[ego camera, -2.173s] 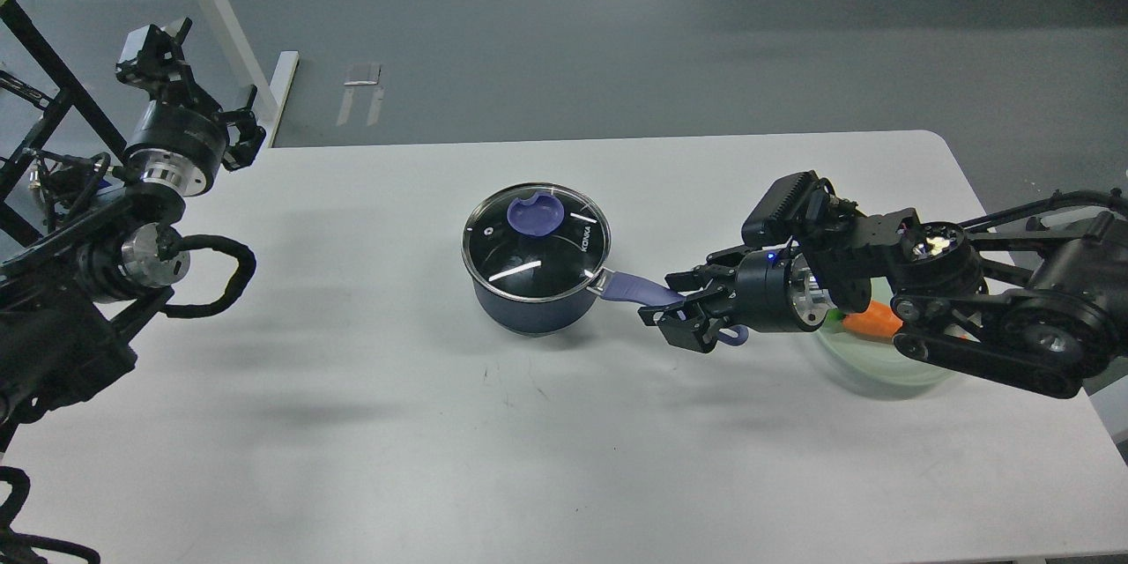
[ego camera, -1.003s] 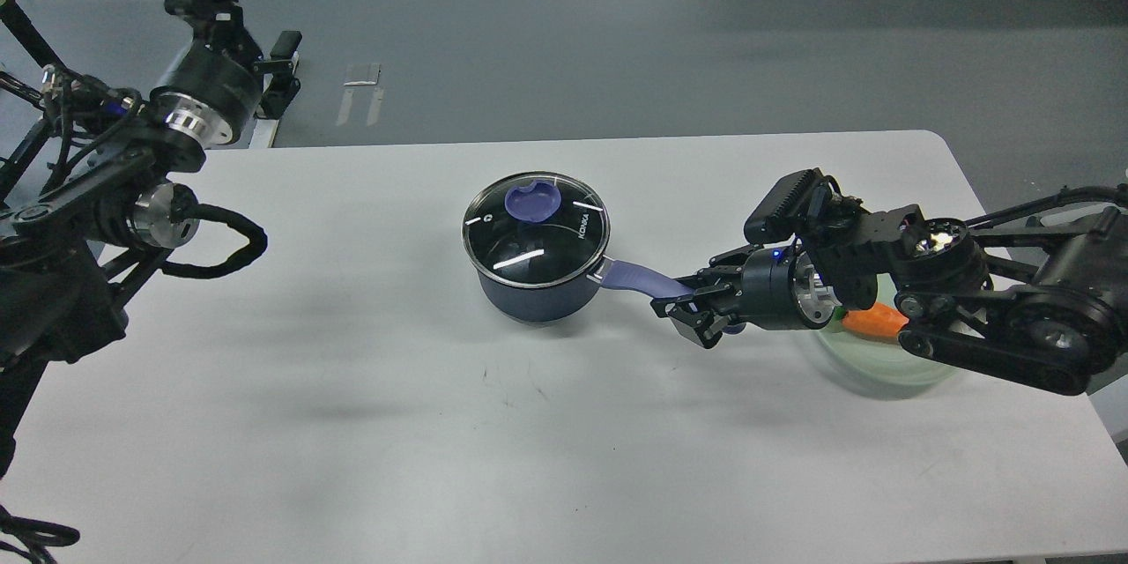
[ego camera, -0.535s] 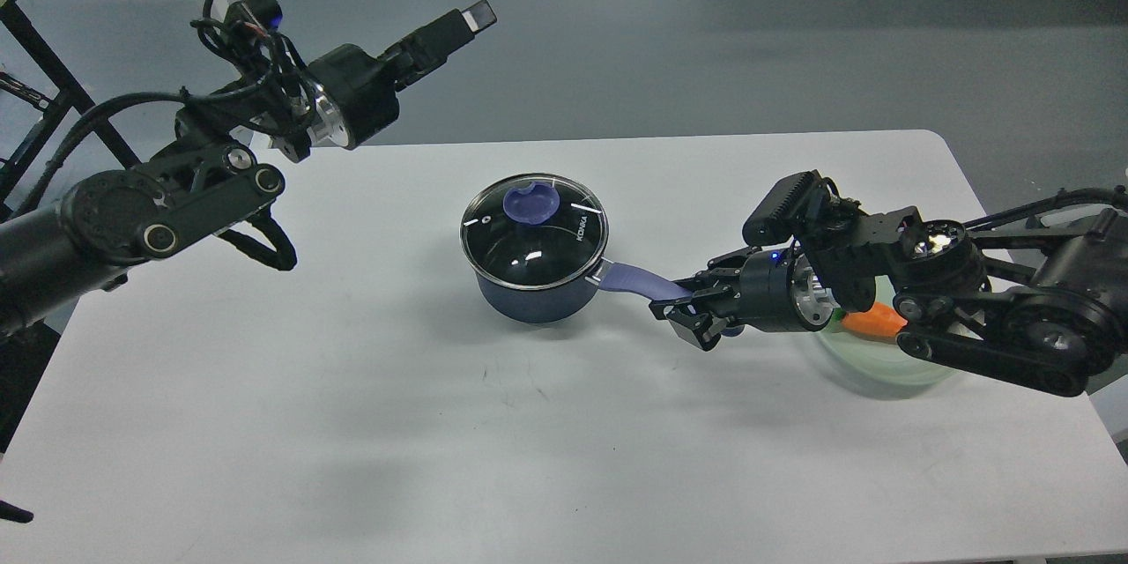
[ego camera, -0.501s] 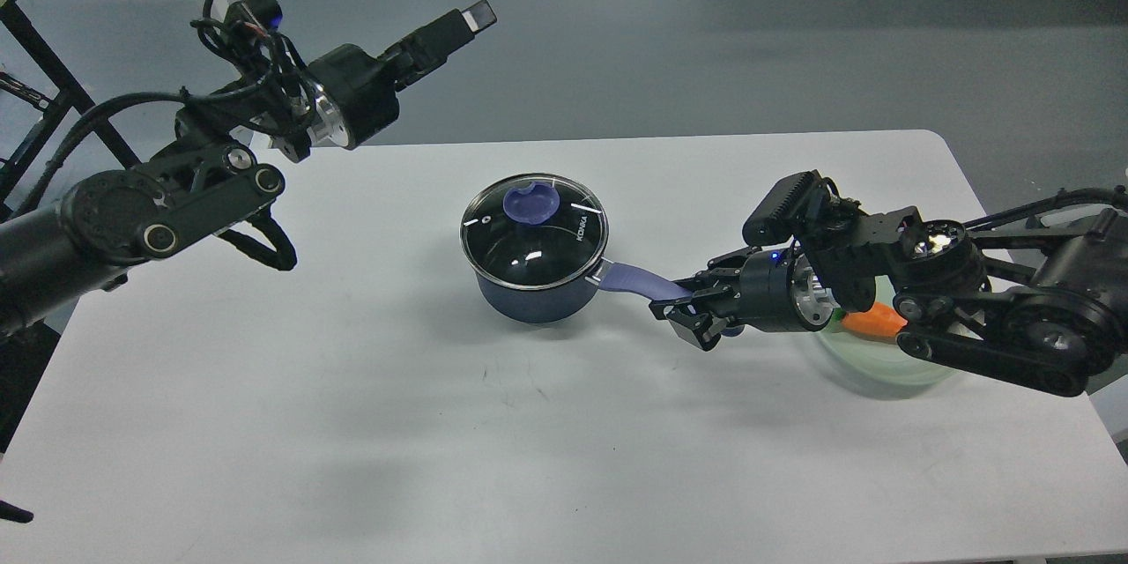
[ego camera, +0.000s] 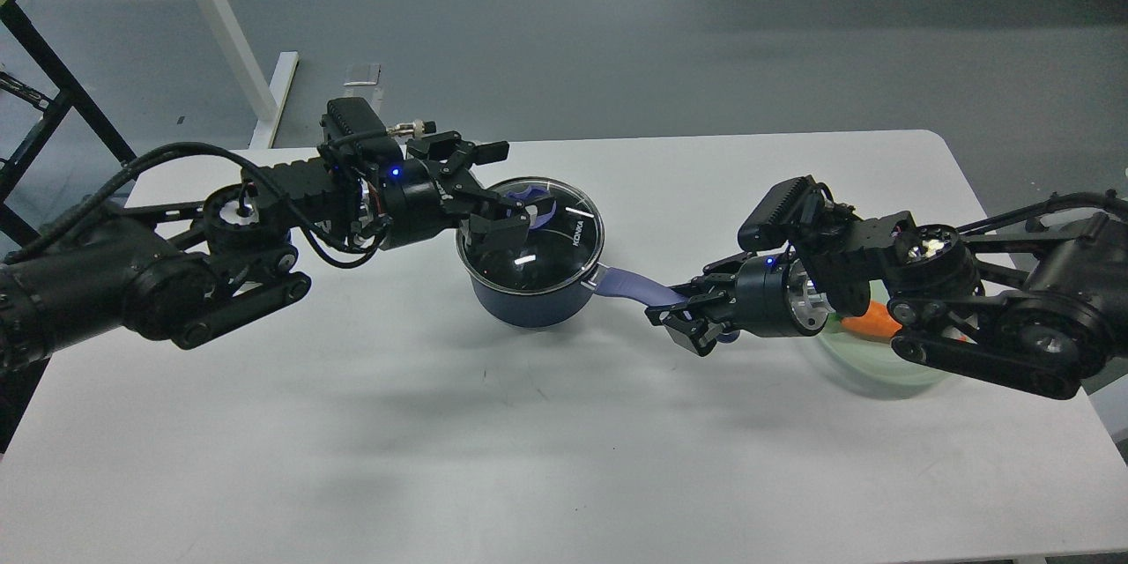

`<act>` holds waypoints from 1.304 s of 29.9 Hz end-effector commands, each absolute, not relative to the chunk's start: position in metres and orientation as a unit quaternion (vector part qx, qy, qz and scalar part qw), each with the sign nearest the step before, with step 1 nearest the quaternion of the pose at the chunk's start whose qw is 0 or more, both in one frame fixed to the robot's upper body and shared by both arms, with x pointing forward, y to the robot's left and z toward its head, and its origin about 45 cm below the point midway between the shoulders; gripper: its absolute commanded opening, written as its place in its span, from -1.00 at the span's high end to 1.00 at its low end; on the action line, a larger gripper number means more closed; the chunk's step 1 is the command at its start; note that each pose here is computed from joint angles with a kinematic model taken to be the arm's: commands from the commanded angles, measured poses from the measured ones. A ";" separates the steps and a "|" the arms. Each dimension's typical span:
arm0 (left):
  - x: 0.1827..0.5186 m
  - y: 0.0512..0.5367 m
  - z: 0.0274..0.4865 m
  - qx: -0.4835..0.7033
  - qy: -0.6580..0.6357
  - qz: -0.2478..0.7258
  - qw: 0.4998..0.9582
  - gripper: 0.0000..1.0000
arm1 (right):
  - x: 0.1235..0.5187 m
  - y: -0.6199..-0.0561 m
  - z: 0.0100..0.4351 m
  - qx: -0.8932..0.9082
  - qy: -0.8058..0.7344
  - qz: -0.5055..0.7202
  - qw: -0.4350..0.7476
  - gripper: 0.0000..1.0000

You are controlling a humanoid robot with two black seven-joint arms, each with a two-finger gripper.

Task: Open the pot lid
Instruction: 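Reach the left gripper over the pot and grasp the purple lid knob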

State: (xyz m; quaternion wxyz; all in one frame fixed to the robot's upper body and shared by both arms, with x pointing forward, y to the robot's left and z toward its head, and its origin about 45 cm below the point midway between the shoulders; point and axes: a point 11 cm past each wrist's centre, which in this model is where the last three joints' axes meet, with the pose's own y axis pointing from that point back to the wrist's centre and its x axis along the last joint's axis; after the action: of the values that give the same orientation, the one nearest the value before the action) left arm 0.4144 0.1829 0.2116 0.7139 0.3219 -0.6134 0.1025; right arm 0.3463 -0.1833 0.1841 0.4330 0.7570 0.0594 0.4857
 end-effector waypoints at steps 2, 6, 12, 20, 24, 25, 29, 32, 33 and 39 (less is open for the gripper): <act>0.415 0.182 0.197 0.330 -0.629 0.090 0.698 -0.91 | 0.344 -0.182 0.183 0.758 0.062 0.485 0.432 0.53; 0.414 0.187 0.189 0.339 -0.627 0.082 0.696 -0.91 | 0.345 -0.182 0.184 0.757 0.062 0.486 0.432 0.53; 0.409 0.185 0.182 0.339 -0.626 0.073 0.699 -0.91 | 0.346 -0.182 0.184 0.757 0.062 0.486 0.432 0.53; 0.414 0.177 0.176 0.342 -0.631 0.071 0.693 -0.91 | 0.346 -0.182 0.185 0.757 0.062 0.487 0.431 0.53; 0.412 0.177 0.173 0.341 -0.630 0.067 0.695 -0.91 | 0.343 -0.178 0.180 0.759 0.068 0.484 0.429 0.53; 0.412 0.178 0.173 0.342 -0.629 0.066 0.694 -0.89 | 0.342 -0.177 0.180 0.760 0.068 0.485 0.428 0.53; 0.406 0.181 0.163 0.350 -0.628 0.044 0.694 -0.56 | 0.342 -0.177 0.180 0.760 0.068 0.485 0.428 0.53; 0.406 0.181 0.164 0.348 -0.630 0.044 0.693 -0.22 | 0.343 -0.177 0.181 0.759 0.068 0.486 0.428 0.52; 0.407 0.181 0.166 0.346 -0.632 0.047 0.692 -0.12 | 0.343 -0.177 0.181 0.759 0.068 0.486 0.428 0.52; 0.408 0.180 0.170 0.339 -0.640 0.054 0.687 0.10 | 0.342 -0.178 0.180 0.759 0.069 0.484 0.429 0.51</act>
State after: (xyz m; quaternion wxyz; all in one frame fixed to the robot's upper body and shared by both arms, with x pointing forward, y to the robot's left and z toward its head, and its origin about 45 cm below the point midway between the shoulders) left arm 0.4075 0.1804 0.1681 0.6881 0.3407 -0.6386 0.0510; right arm 0.3426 -0.1774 0.1804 0.4282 0.7594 0.0686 0.4850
